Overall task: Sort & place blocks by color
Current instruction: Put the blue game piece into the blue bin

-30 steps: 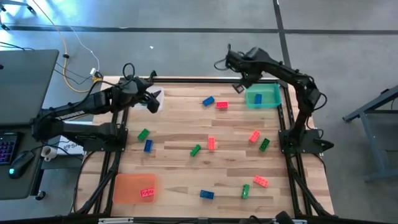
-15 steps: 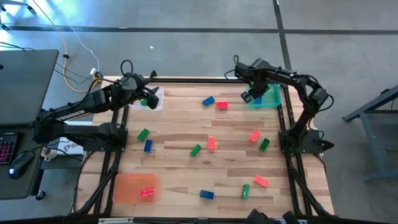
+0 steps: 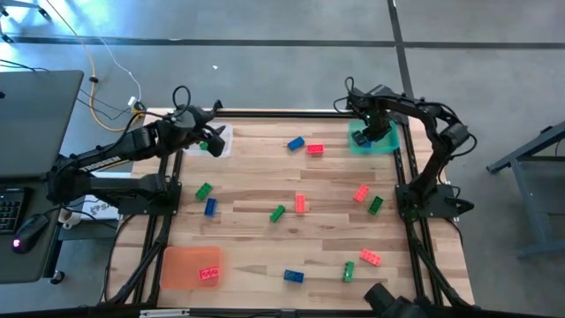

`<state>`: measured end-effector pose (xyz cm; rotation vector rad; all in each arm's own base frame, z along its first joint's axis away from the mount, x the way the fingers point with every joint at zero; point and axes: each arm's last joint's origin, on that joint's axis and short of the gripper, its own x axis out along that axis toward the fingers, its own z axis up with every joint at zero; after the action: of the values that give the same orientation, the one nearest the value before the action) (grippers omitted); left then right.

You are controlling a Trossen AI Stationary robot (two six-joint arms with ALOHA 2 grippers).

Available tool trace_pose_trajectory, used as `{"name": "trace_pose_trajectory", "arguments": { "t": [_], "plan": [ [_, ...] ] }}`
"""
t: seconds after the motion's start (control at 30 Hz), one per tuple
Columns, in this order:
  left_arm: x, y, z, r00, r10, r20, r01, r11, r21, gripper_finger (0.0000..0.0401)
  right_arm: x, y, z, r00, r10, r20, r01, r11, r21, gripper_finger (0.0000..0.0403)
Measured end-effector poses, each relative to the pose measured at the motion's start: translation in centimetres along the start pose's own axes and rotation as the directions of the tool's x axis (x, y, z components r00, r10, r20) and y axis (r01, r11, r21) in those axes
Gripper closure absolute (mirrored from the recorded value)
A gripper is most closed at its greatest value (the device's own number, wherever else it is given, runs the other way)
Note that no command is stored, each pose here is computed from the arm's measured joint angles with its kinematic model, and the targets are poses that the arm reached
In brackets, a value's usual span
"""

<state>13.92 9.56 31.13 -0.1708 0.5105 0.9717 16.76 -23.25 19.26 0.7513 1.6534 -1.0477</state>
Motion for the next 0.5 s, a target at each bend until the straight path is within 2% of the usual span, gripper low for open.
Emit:
{"name": "trace_pose_trajectory", "arguments": {
  "t": [0.3, 0.5],
  "plan": [
    [0.0, 0.1, -0.8, 0.997, 0.005, -0.08, -0.008, 0.999, -0.042, 0.0171, 1.5, -1.4, 0.3, 1.0, 0.009, 0.01, -0.009, 0.999, 0.042, 0.0296],
    [-0.1, 0.0, -1.0, 0.992, -0.054, -0.111, 0.05, 0.998, -0.043, 0.0171, 1.6, -1.7, 0.4, 1.0, 0.014, 0.009, -0.015, 0.998, 0.057, 0.0265]
  ]
}}
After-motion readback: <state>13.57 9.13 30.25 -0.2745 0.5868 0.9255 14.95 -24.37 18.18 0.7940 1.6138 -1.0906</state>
